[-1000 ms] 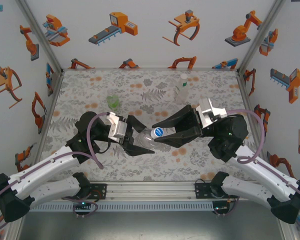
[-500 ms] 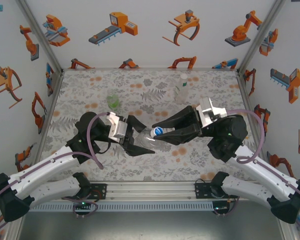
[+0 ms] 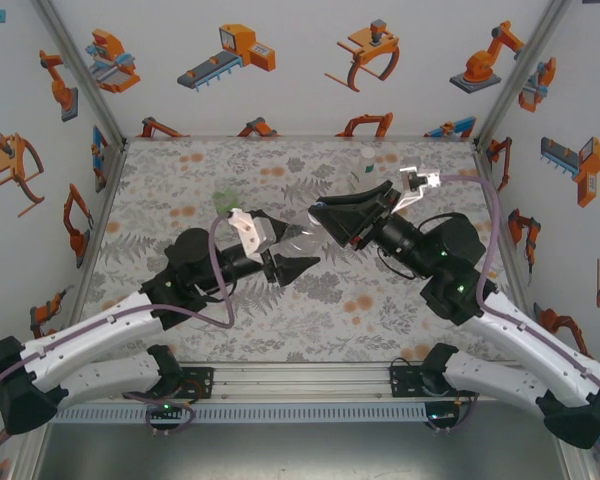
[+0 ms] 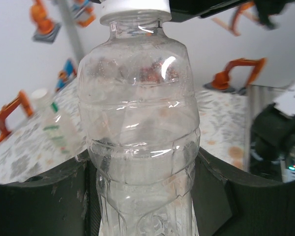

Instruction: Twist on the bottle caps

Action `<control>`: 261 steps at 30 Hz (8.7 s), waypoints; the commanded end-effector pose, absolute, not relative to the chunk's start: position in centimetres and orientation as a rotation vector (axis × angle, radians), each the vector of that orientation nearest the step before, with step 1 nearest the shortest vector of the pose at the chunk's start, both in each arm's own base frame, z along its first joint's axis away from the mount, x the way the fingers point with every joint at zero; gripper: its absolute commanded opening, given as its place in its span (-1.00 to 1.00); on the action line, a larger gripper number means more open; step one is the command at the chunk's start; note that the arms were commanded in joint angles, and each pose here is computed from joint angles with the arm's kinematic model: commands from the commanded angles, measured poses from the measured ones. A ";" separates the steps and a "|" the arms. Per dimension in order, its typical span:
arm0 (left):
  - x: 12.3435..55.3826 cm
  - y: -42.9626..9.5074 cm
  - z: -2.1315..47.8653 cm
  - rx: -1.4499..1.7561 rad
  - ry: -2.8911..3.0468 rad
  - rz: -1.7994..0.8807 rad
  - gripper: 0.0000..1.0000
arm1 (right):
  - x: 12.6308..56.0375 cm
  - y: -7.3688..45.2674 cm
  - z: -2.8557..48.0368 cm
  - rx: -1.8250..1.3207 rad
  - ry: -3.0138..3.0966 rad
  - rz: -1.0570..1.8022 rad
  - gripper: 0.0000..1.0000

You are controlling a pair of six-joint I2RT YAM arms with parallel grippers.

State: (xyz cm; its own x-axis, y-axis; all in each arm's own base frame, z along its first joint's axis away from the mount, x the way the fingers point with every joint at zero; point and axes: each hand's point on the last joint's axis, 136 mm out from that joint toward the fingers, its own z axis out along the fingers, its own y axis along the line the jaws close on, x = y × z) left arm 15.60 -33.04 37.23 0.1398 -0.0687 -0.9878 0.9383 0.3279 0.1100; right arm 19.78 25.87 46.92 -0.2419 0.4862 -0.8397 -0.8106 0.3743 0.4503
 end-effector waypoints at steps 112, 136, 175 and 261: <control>21.5 -34.9 36.4 0.858 1.361 -0.193 -1.00 | 23.3 21.5 41.3 0.002 1.407 1.079 -1.00; 18.6 -37.4 35.3 1.016 1.426 -0.524 -1.00 | 20.6 19.1 44.0 -0.104 1.398 1.000 0.16; 0.9 -35.2 39.8 1.580 0.683 -1.338 -1.00 | -1.2 22.6 50.1 -1.333 0.457 1.484 -0.21; 17.3 -31.1 36.1 0.890 1.324 -0.615 0.82 | 23.0 24.9 39.0 -0.560 1.318 0.700 -1.00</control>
